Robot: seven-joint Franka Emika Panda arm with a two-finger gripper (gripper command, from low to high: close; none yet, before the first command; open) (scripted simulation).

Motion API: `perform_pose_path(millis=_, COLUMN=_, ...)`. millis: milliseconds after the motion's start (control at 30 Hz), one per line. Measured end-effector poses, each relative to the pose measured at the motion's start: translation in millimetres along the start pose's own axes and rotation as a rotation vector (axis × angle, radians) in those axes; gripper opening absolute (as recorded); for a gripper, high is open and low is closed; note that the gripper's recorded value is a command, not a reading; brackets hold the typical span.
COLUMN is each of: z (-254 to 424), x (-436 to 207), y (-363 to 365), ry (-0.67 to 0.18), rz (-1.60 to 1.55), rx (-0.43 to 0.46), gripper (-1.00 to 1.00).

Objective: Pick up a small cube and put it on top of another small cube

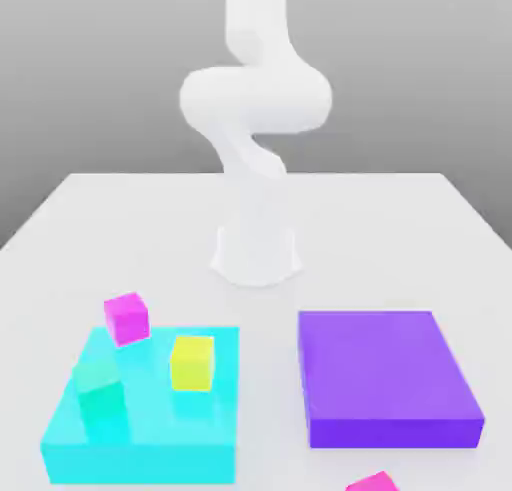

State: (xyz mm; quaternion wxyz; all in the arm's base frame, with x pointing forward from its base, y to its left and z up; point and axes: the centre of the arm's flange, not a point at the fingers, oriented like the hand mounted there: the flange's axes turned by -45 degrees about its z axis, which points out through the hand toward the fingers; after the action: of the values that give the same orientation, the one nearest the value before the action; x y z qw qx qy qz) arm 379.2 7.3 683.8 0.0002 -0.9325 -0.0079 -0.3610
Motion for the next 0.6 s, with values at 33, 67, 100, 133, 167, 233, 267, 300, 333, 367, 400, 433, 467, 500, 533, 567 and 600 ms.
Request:
perform_pose_path(millis=33, z=18, x=2, y=-3, ry=-0.026, rz=-0.013, rx=0.003, gripper=0.00)
perform_pose_path(millis=67, z=36, x=3, y=-7, ry=-0.051, rz=-0.025, rx=0.006, gripper=0.00)
perform_pose_path(millis=100, z=53, x=3, y=-10, ry=-0.076, rz=-0.037, rx=0.009, gripper=0.00)
perform_pose_path(millis=133, z=71, x=3, y=-13, ry=-0.100, rz=-0.049, rx=0.013, gripper=0.00)
perform_pose_path(millis=167, z=88, x=2, y=-17, ry=-0.125, rz=-0.062, rx=0.016, gripper=0.00)
perform_pose_path(millis=233, z=122, x=-1, y=-24, ry=-0.173, rz=-0.086, rx=0.024, gripper=0.00)
perform_pose_path(millis=267, z=139, x=-4, y=-28, ry=-0.197, rz=-0.099, rx=0.027, gripper=0.00)
perform_pose_path(millis=300, z=156, x=-7, y=-32, ry=-0.221, rz=-0.111, rx=0.031, gripper=0.00)
perform_pose_path(millis=333, z=173, x=-11, y=-36, ry=-0.245, rz=-0.124, rx=0.036, gripper=0.00)
perform_pose_path(millis=367, z=190, x=-15, y=-40, ry=-0.268, rz=-0.136, rx=0.040, gripper=0.00)
perform_pose_path(millis=400, z=206, x=-20, y=-44, ry=-0.292, rz=-0.149, rx=0.045, gripper=0.00)
perform_pose_path(millis=433, z=223, x=-26, y=-49, ry=-0.316, rz=-0.161, rx=0.049, gripper=0.00)
perform_pose_path(millis=467, z=239, x=-32, y=-53, ry=-0.340, rz=-0.174, rx=0.054, gripper=0.00)
perform_pose_path(millis=500, z=255, x=-39, y=-57, ry=-0.364, rz=-0.187, rx=0.059, gripper=0.00)
perform_pose_path(millis=533, z=271, x=-46, y=-61, ry=-0.388, rz=-0.200, rx=0.064, gripper=0.00)
perform_pose_path(millis=567, z=287, x=-54, y=-67, ry=-0.411, rz=-0.215, rx=0.071, gripper=0.00)
perform_pose_path(millis=600, z=303, x=-63, y=-72, ry=-0.435, rz=-0.228, rx=0.076, gripper=0.00)
